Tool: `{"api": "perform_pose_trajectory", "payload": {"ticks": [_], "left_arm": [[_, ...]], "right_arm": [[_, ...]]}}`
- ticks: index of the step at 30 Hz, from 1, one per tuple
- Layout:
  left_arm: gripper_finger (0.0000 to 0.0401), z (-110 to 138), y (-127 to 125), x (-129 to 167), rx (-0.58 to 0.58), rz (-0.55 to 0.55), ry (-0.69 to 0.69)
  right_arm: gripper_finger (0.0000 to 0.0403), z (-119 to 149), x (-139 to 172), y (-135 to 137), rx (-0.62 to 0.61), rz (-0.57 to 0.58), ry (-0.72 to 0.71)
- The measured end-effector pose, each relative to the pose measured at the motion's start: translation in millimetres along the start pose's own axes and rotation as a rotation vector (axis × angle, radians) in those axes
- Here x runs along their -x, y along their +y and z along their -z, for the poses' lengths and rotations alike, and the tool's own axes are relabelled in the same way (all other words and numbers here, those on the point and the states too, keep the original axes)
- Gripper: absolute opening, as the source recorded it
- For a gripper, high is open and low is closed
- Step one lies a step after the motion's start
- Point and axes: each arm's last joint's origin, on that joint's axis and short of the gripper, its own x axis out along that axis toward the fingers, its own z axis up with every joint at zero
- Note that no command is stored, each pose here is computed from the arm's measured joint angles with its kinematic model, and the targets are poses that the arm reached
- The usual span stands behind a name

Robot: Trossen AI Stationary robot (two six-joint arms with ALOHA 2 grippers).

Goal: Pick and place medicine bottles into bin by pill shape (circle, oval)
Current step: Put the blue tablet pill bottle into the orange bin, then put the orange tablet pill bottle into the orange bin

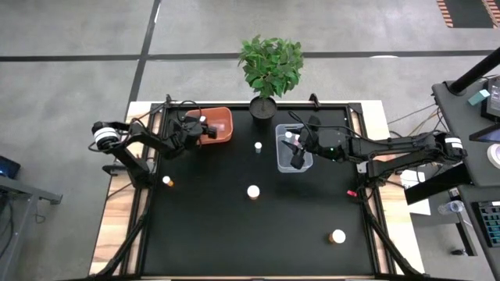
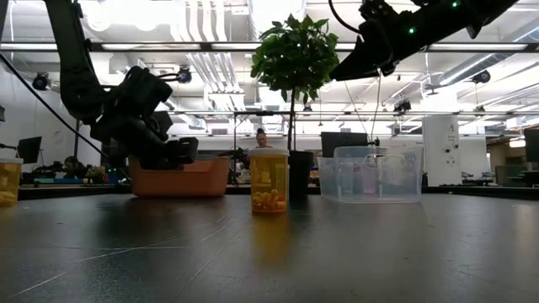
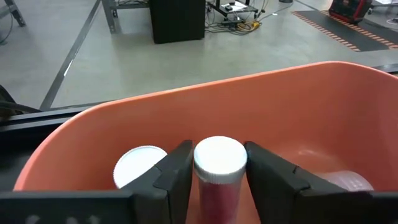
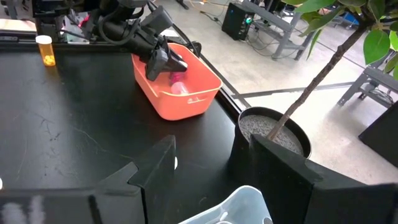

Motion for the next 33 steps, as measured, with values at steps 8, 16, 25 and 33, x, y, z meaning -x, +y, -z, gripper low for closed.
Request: {"api": "perform_pose_trajectory", "payload": {"ticks": [8,16,25,33], "left_arm": [[0.0166,-0.2,-0.1,0.1,0.000,0.000,-0.001],[0.0191,-1.7,-0.3,0.7,0.005,0.004,-0.008],[0.0193,-17.8,-3.8,10.6,-0.024,0.077,-0.055],[0.0193,-42.7,-9.5,33.4,-0.030,0.174,-0.151]], "right_arm": [[0.0199,0.0,0.0,0.0,0.001,0.000,0.000],[0.0199,0.1,0.0,0.0,0.000,0.000,0.001],[0.0199,0.1,0.0,0.0,-0.008,0.000,0.001],[0.0199,1.0,0.0,0.1,-0.005,-0.001,0.010]]}}
